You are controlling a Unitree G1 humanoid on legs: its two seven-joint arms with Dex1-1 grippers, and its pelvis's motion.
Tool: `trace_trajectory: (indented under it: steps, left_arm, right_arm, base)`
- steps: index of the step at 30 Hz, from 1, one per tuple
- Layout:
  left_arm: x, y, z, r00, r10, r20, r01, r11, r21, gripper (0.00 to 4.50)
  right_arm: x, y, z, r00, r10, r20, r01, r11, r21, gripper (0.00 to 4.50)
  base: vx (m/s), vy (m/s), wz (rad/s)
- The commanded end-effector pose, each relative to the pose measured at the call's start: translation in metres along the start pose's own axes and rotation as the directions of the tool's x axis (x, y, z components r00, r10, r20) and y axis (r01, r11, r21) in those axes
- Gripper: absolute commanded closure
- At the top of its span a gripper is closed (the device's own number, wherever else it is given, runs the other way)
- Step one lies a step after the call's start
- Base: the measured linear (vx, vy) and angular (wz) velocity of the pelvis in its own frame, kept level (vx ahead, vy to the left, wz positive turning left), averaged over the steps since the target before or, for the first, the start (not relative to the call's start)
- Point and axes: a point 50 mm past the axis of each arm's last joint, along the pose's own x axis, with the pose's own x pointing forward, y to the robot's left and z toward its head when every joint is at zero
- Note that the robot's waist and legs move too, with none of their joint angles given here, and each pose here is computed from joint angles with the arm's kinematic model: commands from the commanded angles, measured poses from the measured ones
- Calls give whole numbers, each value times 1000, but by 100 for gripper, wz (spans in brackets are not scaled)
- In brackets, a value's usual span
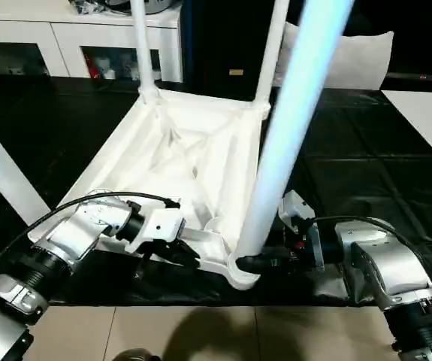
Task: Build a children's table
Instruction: Rotate leg to tighten
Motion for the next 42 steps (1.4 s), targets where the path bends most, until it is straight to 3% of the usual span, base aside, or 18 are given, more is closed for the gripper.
trace_trajectory:
  steps: [1, 4, 6, 7, 9, 12, 13, 14, 15, 17, 18, 20, 27, 29, 34, 38, 42]
  left_arm:
    - [6, -4, 2, 999, -35, 1, 35, 999, -4, 450]
    - [6, -2, 2, 1000, 11, 14, -11, 998, -55, 450]
    - [8, 3, 4, 995, 95, 41, -89, 988, -130, 450]
    - [10, 9, 6, 984, 172, 54, -159, 969, -187, 450]
    - [14, 15, 9, 967, 246, 58, -228, 948, -222, 450]
    - [21, 23, 14, 939, 339, 63, -310, 910, -273, 450]
    - [26, 27, 19, 920, 384, 72, -347, 889, -299, 450]
    - [26, 27, 19, 920, 384, 72, -347, 889, -299, 450]
    - [36, 32, 28, 893, 442, 90, -390, 856, -338, 450]
    - [42, 34, 34, 879, 467, 98, -407, 841, -356, 450]
    - [45, 35, 36, 873, 478, 98, -416, 835, -361, 450]
    - [48, 36, 38, 868, 489, 91, -429, 829, -360, 450]
    - [37, 36, 27, 868, 496, 39, -462, 833, -304, 450]
    - [32, 34, 23, 876, 480, 39, -452, 848, -275, 450]
    - [24, 29, 18, 907, 417, 54, -398, 892, -214, 450]
    - [18, 18, 10, 957, 288, 43, -281, 951, -128, 450]
    - [15, 11, 7, 983, 179, 35, -176, 982, -70, 450]
  right_arm:
    - [2, 5, 5, 999, 34, 39, -35, 999, 9, 231]
    - [6, 3, 7, 997, -22, 71, 20, 1000, 22, 234]
    - [15, -7, 10, 981, -169, 100, 166, 985, 38, 238]
    - [23, -20, 13, 937, -331, 116, 322, 943, 84, 239]
    - [29, -31, 16, 881, -456, 126, 439, 887, 143, 242]
    - [34, -41, 18, 812, -574, 108, 550, 813, 192, 246]
    - [37, -46, 19, 768, -633, 99, 605, 767, 216, 247]
    - [37, -46, 19, 768, -633, 99, 605, 767, 216, 247]
    - [41, -52, 21, 699, -709, 90, 672, 695, 256, 247]
    - [44, -54, 22, 672, -735, 91, 696, 669, 262, 247]
    - [46, -54, 23, 678, -725, 118, 683, 681, 263, 247]
    - [49, -52, 25, 685, -714, 143, 672, 696, 255, 196]
    - [42, -44, 24, 710, -682, 173, 642, 729, 237, 140]
    - [38, -39, 22, 749, -637, 180, 608, 770, 194, 110]
    - [22, -34, 19, 797, -577, 178, 563, 817, 126, 65]
    - [1, -22, 15, 877, -459, 141, 456, 888, 55, 37]
    - [-11, -18, 14, 916, -392, 87, 394, 919, -8, 6]
  base:
    - [0, 0, 0]
    - [0, 0, 0]
    - [0, 0, 0]
    - [0, 0, 0]
    - [0, 0, 0]
    - [0, 0, 0]
    - [0, 0, 0]
    - [0, 0, 0]
    - [0, 0, 0]
    - [0, 0, 0]
    - [0, 0, 0]
    - [0, 0, 0]
    - [0, 0, 0]
    - [0, 0, 0]
    - [0, 0, 0]
    - [0, 0, 0]
    - [0, 0, 0]
